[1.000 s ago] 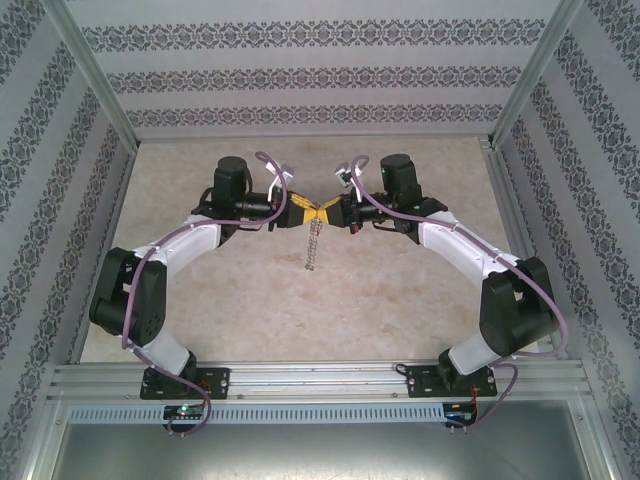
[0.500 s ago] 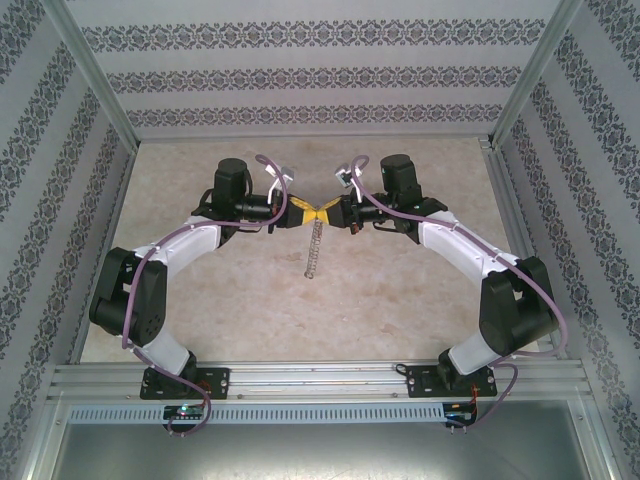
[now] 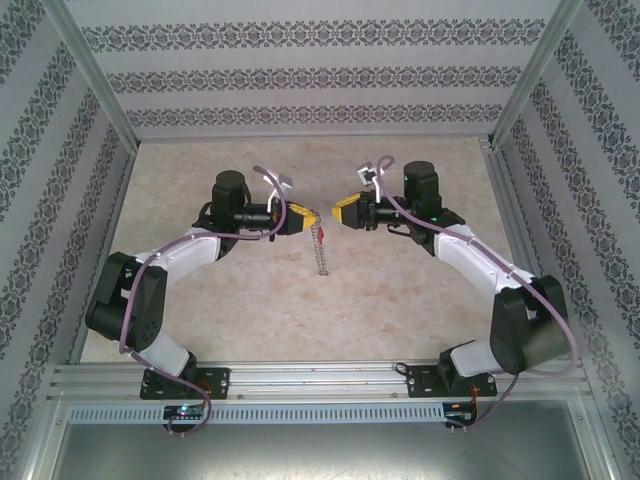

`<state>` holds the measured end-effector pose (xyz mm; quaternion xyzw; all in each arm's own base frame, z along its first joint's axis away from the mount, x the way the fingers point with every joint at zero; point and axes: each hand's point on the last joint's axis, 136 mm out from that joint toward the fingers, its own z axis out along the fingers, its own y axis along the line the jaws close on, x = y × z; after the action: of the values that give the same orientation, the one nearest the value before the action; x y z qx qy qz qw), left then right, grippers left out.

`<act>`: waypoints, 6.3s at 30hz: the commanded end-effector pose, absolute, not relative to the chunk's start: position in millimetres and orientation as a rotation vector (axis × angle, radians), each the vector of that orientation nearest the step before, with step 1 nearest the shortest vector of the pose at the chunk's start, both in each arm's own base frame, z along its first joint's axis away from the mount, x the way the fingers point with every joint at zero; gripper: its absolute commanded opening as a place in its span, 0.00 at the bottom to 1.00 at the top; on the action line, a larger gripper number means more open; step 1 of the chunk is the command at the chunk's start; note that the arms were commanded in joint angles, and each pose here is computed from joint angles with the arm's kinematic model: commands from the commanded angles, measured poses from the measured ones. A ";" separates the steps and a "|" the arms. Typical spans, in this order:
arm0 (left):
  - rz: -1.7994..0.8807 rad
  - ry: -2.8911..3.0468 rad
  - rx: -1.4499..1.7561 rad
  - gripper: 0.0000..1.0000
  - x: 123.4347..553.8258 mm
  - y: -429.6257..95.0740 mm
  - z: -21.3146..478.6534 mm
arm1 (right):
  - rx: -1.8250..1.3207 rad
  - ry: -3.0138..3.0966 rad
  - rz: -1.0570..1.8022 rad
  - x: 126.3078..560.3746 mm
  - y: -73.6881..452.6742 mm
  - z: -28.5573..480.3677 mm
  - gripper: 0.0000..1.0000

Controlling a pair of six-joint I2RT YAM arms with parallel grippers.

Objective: Put the keys on the keyring

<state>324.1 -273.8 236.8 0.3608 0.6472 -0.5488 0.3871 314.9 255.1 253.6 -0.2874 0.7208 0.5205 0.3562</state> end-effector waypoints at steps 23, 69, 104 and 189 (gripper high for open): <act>-1.342 1.434 0.924 0.00 318.9 -272.4 276.3 | -0.745 1.843 1.503 295.1 293.7 223.8 0.24; -1.287 1.411 0.841 0.00 322.8 -266.2 279.7 | -0.468 2.048 1.129 312.7 239.8 216.2 0.98; -1.397 1.372 0.684 0.00 338.8 -265.7 303.2 | -0.507 1.668 1.443 315.2 280.7 294.4 0.40; -0.848 1.725 0.696 1.00 431.7 -238.5 302.8 | -0.983 1.705 1.251 374.4 260.1 292.0 0.00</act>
<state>427.7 -246.0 309.8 0.2827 0.7110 -0.3752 0.5233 383.6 258.0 276.1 -0.3443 0.7049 0.4787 0.3942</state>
